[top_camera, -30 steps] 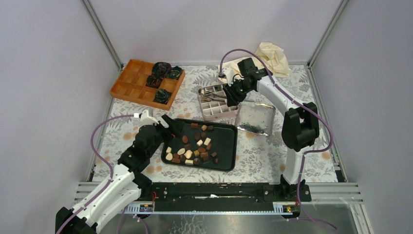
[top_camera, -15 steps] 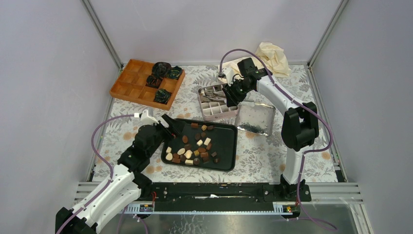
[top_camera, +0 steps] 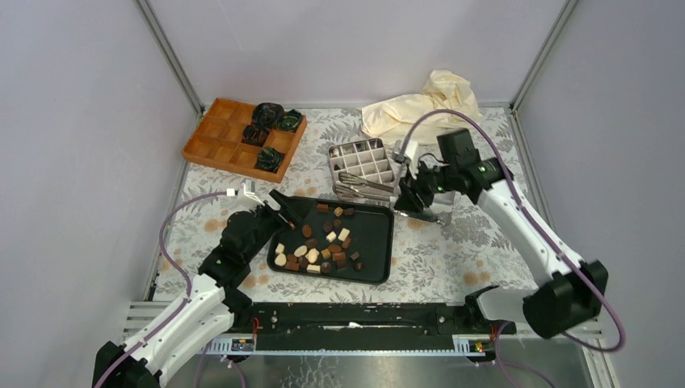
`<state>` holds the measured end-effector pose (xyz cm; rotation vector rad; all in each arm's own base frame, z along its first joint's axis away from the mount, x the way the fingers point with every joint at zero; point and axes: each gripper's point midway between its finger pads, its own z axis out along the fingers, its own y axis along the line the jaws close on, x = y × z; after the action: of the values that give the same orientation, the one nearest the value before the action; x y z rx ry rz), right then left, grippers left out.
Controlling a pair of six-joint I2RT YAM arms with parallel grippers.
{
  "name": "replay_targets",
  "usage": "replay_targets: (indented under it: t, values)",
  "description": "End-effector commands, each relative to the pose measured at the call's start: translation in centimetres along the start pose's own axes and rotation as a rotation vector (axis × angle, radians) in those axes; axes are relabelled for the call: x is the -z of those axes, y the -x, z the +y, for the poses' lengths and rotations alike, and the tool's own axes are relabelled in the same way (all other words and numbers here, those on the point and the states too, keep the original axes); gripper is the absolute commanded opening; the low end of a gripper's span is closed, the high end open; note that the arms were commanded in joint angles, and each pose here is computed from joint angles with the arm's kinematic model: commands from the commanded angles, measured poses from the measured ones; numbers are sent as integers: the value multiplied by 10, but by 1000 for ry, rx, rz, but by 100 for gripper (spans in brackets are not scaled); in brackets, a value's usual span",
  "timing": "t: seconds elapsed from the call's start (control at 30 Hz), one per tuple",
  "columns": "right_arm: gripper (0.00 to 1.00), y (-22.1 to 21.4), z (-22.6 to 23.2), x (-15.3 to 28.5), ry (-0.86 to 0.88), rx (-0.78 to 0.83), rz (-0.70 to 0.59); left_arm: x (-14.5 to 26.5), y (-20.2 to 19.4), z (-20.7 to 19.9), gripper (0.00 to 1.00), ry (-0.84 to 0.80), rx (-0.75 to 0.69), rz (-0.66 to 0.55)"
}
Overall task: Pack the chocolate
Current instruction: Place the fake chocolate in the packing box, then adjust the fake chocolate on the plate.
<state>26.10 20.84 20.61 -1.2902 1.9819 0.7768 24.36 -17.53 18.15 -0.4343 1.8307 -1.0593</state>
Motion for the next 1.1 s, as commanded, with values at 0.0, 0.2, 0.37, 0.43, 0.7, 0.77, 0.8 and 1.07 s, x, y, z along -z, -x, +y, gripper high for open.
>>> replay_targets:
  t: [0.0,0.2,0.37,0.43,0.7,0.77,0.8,1.07]
  values:
    - [48,-23,35,14,94,71,-85,-2,2,-12,98,-48,10,8]
    - [47,-79,59,11,132,117,-22,-10,-11,-1,95,14,9,85]
    - [47,-104,68,5,165,204,0,-11,-22,2,93,9,50,125]
    - [47,-112,67,3,174,243,18,-10,-25,2,93,-1,59,131]
    - [45,-136,42,-3,160,425,139,-7,-24,1,93,-14,43,125]
    - [45,-140,39,-4,170,458,165,-7,-23,2,93,-13,43,120]
    - [44,-141,37,-5,171,472,171,-7,-23,1,93,-17,43,119]
    - [43,-143,21,-8,175,529,220,-7,-24,1,93,-19,38,128]
